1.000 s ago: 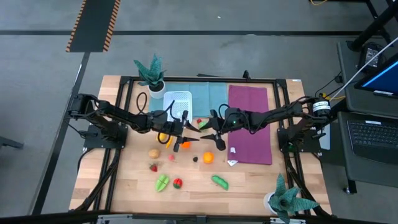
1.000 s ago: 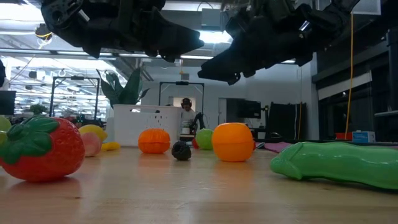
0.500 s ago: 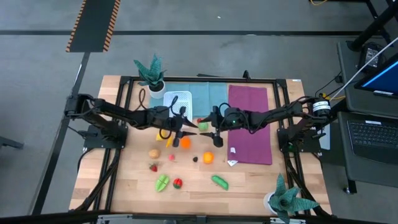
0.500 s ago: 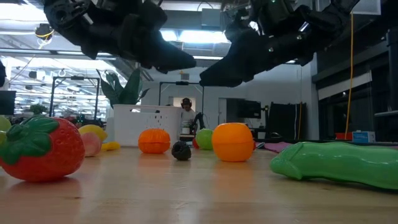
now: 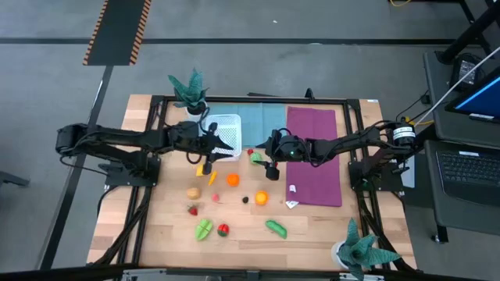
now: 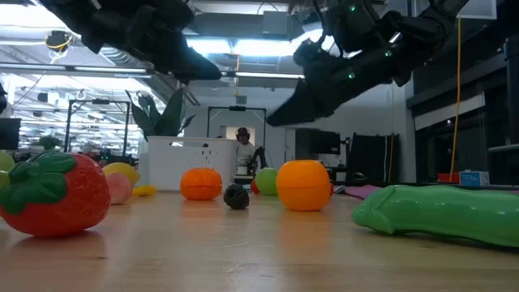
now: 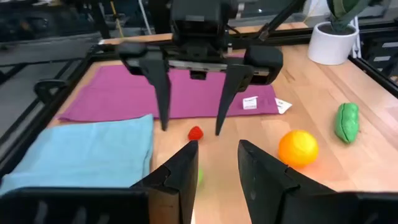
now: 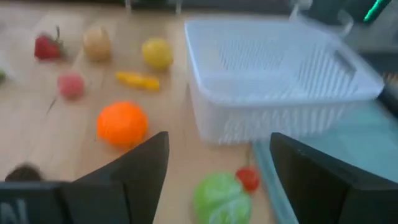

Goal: Pick and placing Produce into tupperware
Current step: Put the green cabbage into the white basket

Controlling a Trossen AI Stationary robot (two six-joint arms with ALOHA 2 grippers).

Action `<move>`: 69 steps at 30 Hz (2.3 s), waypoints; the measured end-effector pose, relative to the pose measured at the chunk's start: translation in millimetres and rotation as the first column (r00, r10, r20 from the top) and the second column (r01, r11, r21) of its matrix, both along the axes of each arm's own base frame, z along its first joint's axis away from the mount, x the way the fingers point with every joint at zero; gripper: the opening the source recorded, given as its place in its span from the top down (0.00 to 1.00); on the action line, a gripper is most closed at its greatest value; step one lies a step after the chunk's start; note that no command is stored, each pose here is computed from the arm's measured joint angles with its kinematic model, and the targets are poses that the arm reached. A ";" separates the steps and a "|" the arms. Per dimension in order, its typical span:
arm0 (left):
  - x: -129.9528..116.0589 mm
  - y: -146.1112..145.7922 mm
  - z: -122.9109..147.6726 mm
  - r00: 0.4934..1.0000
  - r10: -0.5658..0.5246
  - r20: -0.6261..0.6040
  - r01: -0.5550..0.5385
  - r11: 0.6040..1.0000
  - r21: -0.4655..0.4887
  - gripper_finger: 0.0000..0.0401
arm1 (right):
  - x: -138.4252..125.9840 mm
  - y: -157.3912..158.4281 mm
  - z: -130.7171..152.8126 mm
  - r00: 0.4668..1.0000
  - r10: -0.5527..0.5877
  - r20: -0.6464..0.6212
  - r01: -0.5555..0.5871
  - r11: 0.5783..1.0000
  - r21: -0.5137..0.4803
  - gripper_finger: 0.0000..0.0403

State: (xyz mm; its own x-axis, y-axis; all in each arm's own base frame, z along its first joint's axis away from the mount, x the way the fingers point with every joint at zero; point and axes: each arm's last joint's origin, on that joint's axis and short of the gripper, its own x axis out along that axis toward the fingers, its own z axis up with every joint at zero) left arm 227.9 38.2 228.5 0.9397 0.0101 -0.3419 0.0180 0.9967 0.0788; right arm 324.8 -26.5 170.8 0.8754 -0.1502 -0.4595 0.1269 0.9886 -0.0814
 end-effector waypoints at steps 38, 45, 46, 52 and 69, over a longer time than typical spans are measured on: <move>-61.8 -3.0 -22.8 0.989 0.125 0.080 -0.126 0.992 0.001 0.92 | 13.3 -17.6 35.5 0.954 -0.007 -0.301 0.056 0.986 0.156 0.31; -61.7 -3.0 -22.8 0.989 0.125 0.079 -0.126 0.992 0.001 0.94 | 11.7 -18.4 31.7 0.948 0.001 -0.318 0.047 0.989 0.142 0.31; -61.7 -3.0 -22.7 0.989 0.125 0.080 -0.126 0.992 0.001 0.95 | 12.2 -19.1 31.1 0.949 -0.001 -0.316 0.048 0.989 0.142 0.31; -61.7 -3.0 -22.6 0.989 0.125 0.080 -0.126 0.992 0.001 0.96 | 17.8 -32.4 3.3 0.921 0.007 -0.390 0.057 0.987 0.151 0.31; -61.7 -3.0 -22.6 0.989 0.125 0.081 -0.125 0.992 0.002 0.88 | 31.8 -40.1 -21.0 0.905 0.120 -0.407 -0.016 0.968 0.250 0.31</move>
State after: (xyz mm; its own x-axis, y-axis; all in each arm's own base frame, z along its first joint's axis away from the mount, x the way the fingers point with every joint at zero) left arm 166.2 35.1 205.9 0.9552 0.1315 -0.2650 -0.1136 0.9901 0.0819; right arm 356.6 -66.6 149.8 0.6000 0.0607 -0.7977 0.0644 0.9902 0.1238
